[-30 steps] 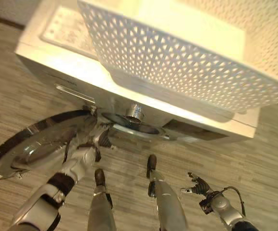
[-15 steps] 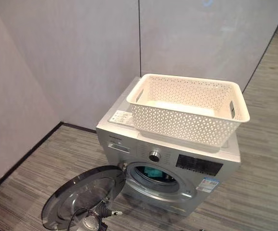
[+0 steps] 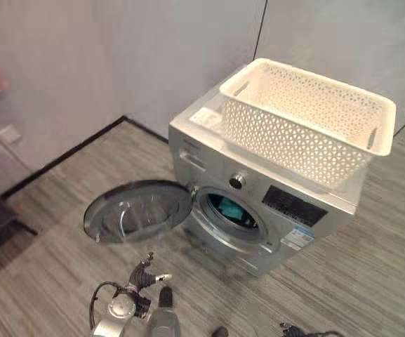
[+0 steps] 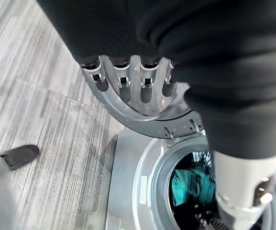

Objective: Grab the laundry basket,head to the washer,open it,put in the laundry and shut it.

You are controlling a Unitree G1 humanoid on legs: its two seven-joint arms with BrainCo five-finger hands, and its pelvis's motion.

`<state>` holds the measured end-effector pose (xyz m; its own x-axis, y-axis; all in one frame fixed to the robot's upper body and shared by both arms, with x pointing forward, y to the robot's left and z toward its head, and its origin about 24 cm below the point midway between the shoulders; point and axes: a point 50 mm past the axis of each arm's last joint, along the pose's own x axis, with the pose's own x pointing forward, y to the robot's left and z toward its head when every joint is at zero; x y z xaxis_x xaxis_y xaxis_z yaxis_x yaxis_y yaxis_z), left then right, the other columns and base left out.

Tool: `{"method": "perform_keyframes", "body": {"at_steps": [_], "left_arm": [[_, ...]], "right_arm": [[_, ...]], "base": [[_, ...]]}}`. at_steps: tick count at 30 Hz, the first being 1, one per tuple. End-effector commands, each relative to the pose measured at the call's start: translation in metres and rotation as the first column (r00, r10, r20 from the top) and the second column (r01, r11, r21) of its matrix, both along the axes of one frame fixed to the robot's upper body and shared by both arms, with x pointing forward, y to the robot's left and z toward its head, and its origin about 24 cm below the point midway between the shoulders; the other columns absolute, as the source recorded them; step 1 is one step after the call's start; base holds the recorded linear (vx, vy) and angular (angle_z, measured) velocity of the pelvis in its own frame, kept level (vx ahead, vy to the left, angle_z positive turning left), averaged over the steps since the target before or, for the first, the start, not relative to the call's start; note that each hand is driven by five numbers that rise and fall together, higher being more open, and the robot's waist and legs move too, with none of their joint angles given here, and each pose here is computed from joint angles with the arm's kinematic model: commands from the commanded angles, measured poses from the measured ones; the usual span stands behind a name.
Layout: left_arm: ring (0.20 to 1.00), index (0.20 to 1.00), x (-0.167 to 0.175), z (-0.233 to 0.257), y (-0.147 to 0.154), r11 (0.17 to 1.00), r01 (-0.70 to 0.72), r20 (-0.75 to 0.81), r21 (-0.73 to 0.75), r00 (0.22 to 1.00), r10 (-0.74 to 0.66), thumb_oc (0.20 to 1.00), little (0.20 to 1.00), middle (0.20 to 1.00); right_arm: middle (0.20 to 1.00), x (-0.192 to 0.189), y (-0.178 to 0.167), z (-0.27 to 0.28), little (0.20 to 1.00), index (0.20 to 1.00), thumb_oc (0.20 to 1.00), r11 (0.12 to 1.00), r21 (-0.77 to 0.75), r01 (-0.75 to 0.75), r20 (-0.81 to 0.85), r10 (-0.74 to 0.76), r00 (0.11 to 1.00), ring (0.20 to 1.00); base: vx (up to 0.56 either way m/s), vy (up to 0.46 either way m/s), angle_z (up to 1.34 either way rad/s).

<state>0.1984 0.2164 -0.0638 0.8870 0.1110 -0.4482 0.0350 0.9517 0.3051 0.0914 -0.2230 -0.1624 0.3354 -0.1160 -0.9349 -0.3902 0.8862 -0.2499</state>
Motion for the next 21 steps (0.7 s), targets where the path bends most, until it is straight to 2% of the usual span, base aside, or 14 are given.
{"method": "perform_keyframes", "body": {"at_steps": [1,3,4,9,10,11,13,15,17,18,21], "left_arm": [[1.000,1.000,0.030,0.041,0.024,0.987,-0.133,0.255,0.092,0.961,0.106,1.000,1.000,1.000],[1.000,1.000,0.040,0.065,0.053,0.950,-0.228,0.345,0.215,0.928,0.144,1.000,1.000,1.000],[1.000,1.000,0.048,0.087,0.075,0.911,-0.318,0.419,0.261,0.888,0.190,1.000,1.000,1.000],[1.000,1.000,0.084,0.157,0.116,0.807,-0.454,0.582,0.377,0.794,0.174,1.000,1.000,1.000],[1.000,1.000,0.094,0.187,0.136,0.758,-0.494,0.611,0.427,0.775,0.160,1.000,1.000,1.000],[1.000,1.000,0.100,0.204,0.142,0.731,-0.507,0.628,0.457,0.766,0.139,1.000,1.000,1.000],[1.000,1.000,0.105,0.220,0.148,0.705,-0.519,0.637,0.484,0.761,0.123,1.000,1.000,1.000],[1.000,1.000,0.119,0.257,0.165,0.605,-0.529,0.612,0.594,0.786,0.086,1.000,1.000,1.000],[1.000,1.000,0.126,0.269,0.166,0.574,-0.515,0.591,0.637,0.804,0.066,1.000,1.000,1.000],[1.000,1.000,0.132,0.287,0.171,0.519,-0.510,0.565,0.686,0.823,0.061,1.000,1.000,1.000],[1.000,1.000,0.140,0.302,0.169,0.496,-0.501,0.549,0.709,0.834,0.057,1.000,1.000,1.000]], "right_arm": [[1.000,-0.016,-0.011,-0.002,1.000,1.000,1.000,0.998,-0.049,-0.033,-0.062,0.030,0.998,1.000],[1.000,-0.026,-0.001,-0.005,1.000,1.000,1.000,0.999,0.001,-0.038,-0.082,0.038,0.996,1.000],[1.000,-0.021,0.009,-0.005,1.000,1.000,1.000,0.997,0.038,-0.071,-0.064,0.074,0.995,1.000],[1.000,0.016,0.042,0.004,1.000,1.000,1.000,0.962,0.112,-0.249,0.056,0.244,0.968,1.000],[1.000,0.031,0.047,0.010,1.000,1.000,1.000,0.945,0.120,-0.303,0.108,0.291,0.951,1.000],[1.000,0.040,0.045,0.015,1.000,1.000,1.000,0.942,0.111,-0.317,0.142,0.301,0.943,1.000],[1.000,0.047,0.042,0.020,1.000,1.000,1.000,0.939,0.097,-0.331,0.170,0.312,0.935,1.000],[1.000,0.064,0.032,0.029,1.000,1.000,1.000,0.931,0.049,-0.363,0.221,0.344,0.913,1.000],[1.000,0.071,0.031,0.033,1.000,1.000,1.000,0.931,0.038,-0.364,0.241,0.345,0.907,1.000],[1.000,0.080,0.028,0.038,1.000,1.000,1.000,0.926,0.016,-0.378,0.265,0.361,0.894,1.000],[1.000,0.088,0.024,0.042,1.000,1.000,1.000,0.924,-0.008,-0.383,0.287,0.369,0.884,1.000]], "base": [[0.17,0.221,-0.53],[0.24,0.211,-0.54],[0.19,0.167,0.16],[0.09,0.134,-0.08],[0.02,0.124,-0.15],[0.00,0.088,-0.24],[-0.04,0.035,-0.31],[-0.12,0.063,-0.23],[-0.12,0.055,-0.02],[-0.07,0.041,-0.25],[-0.13,0.051,-0.19]]}}
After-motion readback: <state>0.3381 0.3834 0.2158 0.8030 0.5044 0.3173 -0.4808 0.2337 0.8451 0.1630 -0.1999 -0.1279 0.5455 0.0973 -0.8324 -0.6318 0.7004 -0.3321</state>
